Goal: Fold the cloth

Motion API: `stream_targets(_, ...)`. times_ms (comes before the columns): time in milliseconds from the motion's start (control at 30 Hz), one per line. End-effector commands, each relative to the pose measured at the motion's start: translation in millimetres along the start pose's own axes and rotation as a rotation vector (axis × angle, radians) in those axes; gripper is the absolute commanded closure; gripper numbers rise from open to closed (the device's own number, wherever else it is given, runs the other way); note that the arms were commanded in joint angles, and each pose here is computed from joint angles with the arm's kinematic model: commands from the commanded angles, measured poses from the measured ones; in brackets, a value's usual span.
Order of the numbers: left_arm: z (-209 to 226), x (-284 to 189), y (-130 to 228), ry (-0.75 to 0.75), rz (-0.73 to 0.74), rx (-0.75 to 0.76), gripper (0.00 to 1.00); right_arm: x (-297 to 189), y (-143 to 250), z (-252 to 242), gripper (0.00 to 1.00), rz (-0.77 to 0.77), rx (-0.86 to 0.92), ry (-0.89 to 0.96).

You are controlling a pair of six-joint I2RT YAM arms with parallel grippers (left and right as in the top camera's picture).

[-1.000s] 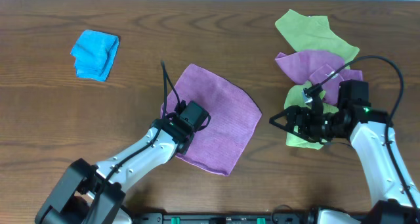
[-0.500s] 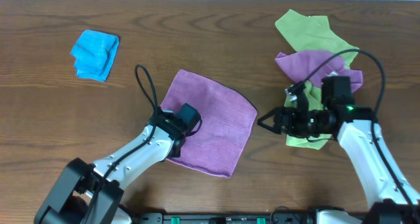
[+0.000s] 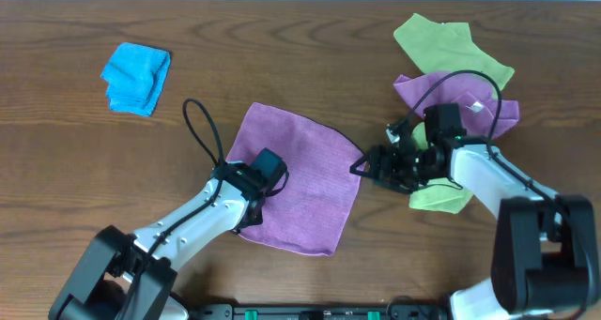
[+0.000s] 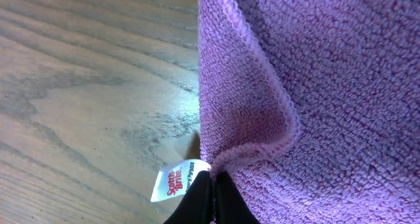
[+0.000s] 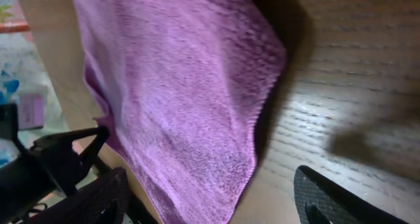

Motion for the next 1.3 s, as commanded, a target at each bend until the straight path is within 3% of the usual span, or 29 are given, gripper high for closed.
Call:
stream_targets(0,-3,-4,-3,0.021,0.000,-0.029,0.94,12,4,0,0.19,0.041,0.046,-0.006)
stream_targets(233,-3,-4,-3,0.021,0.000,-0.029,0.94,34,-6,9,0.18,0.031,0.060,-0.045)
stream_targets(467,-5,-4,0,0.038,0.020,-0.028,0.94,41,-35,37,0.18,-0.080,0.028,-0.130)
stream_targets(767,-18,-6,18,0.122,0.124,-0.021,0.94,29,-68,72,0.19,-0.210,-0.046,-0.270)
stream_targets(1267,-26,-10,30,0.153,0.173,-0.011,0.94,-6,-115,102,0.19,-0.483,-0.250,-0.349)
Point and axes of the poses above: each gripper's point midway between its finger pads, its own x axis out along the fingers, its own z axis along the line the jaws close on, y = z × x, the point moved 2 cm from there along -x, back along the fingers, and after that the axes turned 2 degrees about x, right-handed, at the moved point
